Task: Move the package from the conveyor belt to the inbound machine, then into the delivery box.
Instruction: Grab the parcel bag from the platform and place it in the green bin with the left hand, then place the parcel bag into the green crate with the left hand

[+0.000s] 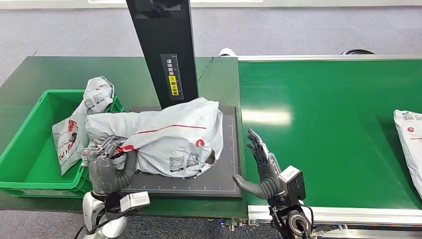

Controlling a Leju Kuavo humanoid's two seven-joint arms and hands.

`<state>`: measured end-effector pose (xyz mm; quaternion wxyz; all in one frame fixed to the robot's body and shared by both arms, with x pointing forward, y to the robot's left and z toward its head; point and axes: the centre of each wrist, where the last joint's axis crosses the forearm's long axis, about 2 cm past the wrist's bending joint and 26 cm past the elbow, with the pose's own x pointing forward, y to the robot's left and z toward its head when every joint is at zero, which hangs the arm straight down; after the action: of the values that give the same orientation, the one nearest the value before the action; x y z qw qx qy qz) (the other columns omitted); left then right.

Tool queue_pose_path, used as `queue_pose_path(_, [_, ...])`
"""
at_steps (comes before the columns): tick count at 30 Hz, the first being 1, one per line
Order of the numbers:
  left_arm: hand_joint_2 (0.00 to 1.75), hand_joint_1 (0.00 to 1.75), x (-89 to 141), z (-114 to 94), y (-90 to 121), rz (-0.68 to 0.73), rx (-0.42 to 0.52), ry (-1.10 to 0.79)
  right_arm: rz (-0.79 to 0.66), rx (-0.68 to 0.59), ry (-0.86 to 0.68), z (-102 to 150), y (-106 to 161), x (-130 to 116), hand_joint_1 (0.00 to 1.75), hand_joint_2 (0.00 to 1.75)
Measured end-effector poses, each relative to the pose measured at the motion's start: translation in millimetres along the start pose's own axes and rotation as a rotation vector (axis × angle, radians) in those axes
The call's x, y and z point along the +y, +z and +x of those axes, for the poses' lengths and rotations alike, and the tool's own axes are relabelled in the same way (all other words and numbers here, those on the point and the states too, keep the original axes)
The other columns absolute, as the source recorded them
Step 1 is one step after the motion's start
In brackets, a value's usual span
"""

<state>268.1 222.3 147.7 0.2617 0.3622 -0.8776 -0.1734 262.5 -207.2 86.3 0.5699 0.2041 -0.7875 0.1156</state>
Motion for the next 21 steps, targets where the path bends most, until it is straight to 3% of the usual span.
queue_pose_path(4, [1.75, 1.75, 11.7, -14.2, -0.2, 0.045, 0.080, -0.034, -0.008, 0.002, 0.001, 0.3, 3.2, 1.2, 0.00, 1.75])
queue_pose_path(16, [1.75, 1.75, 35.8, -63.9, 15.9, 0.037, 0.498, -0.185, -0.012, 0.020, 0.015, 0.7, 12.9, 5.3, 0.00, 1.75])
queue_pose_path(21, [1.75, 1.75, 44.0, -85.4, 24.9, 0.091, 0.592, -0.237, -0.011, 0.021, 0.019, 0.9, 13.0, 5.9, 0.00, 1.75])
